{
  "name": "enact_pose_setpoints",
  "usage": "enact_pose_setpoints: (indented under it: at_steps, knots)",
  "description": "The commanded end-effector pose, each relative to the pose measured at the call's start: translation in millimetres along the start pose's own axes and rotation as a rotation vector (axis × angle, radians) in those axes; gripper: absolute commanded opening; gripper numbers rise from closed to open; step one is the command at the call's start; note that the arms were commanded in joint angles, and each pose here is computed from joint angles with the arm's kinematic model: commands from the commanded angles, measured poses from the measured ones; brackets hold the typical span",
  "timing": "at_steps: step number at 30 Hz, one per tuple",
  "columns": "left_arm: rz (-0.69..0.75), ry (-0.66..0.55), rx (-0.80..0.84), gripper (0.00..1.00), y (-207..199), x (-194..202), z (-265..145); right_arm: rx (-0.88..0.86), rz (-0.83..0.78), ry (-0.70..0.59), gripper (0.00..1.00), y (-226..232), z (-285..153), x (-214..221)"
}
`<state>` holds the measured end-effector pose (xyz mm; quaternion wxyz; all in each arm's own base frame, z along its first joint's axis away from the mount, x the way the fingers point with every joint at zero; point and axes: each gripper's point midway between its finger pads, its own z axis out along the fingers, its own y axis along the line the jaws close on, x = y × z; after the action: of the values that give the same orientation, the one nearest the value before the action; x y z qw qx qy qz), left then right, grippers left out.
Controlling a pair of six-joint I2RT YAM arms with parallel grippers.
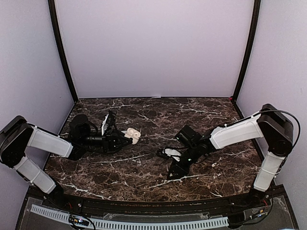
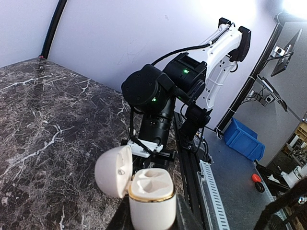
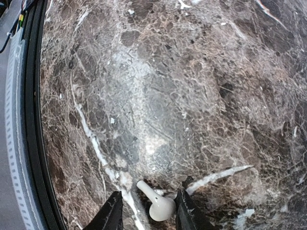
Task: Insert the wireless bluetooth earbuds into the charging case
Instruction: Adjust the right earbud at the center of the board.
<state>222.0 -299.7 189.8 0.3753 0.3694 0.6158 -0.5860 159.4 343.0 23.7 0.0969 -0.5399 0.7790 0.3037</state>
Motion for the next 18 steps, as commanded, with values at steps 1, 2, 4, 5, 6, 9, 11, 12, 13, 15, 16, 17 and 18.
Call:
enact_pose_setpoints:
  at_steps: [1, 2, 4, 5, 6, 9, 11, 12, 13, 15, 16, 17, 18]
  knots:
    - [0.036, -0.004, 0.028, 0.15, -5.2, -6.9, 1.6, 0.03, 0.054, 0.071, 0.39, -9.0, 6.4, 18.3]
    - [0.035, -0.003, 0.029, 0.15, -5.2, -6.8, 1.6, 0.035, 0.058, 0.074, 0.39, -10.0, 6.5, 19.0]
    - [0.035, -0.002, 0.028, 0.15, -5.0, -6.4, 1.7, 0.041, 0.06, 0.081, 0.39, -10.6, 6.8, 21.4]
    - [0.035, -0.002, 0.029, 0.15, -5.1, -6.2, 1.8, 0.04, 0.059, 0.082, 0.38, -10.1, 6.8, 21.8]
    - [0.035, -0.001, 0.03, 0.15, -5.1, -6.5, 1.8, 0.04, 0.053, 0.081, 0.38, -9.4, 7.2, 22.6]
    - [0.026, 0.003, 0.026, 0.15, -2.4, -5.1, 2.6, 0.056, 0.033, 0.079, 0.34, -6.7, 6.0, 24.1]
    - [0.018, 0.008, 0.033, 0.15, -1.2, -4.1, 4.2, 0.062, 0.016, 0.074, 0.33, -2.7, 5.5, 23.7]
    - [0.013, 0.009, 0.036, 0.15, -0.9, -4.2, 4.6, 0.067, 0.009, 0.072, 0.33, -0.9, 4.8, 24.1]
    - [0.013, 0.008, 0.039, 0.15, -1.5, -4.5, 5.0, 0.074, 0.001, 0.065, 0.33, 0.7, 3.4, 22.8]
    - [0.02, 0.001, 0.04, 0.15, -2.7, -5.6, 4.5, 0.088, -0.004, 0.053, 0.33, 2.2, 1.3, 20.5]
    - [0.022, -0.001, 0.038, 0.15, -2.9, -5.9, 4.2, 0.094, 0.0, 0.049, 0.33, 2.8, 0.7, 19.3]
    - [0.026, -0.002, 0.037, 0.15, -3.2, -6.6, 4.0, 0.102, 0.01, 0.048, 0.33, 2.3, 0.1, 19.3]
    - [0.026, -0.001, 0.036, 0.15, -3.3, -6.4, 4.0, 0.111, 0.017, 0.045, 0.33, 2.7, -0.3, 18.5]
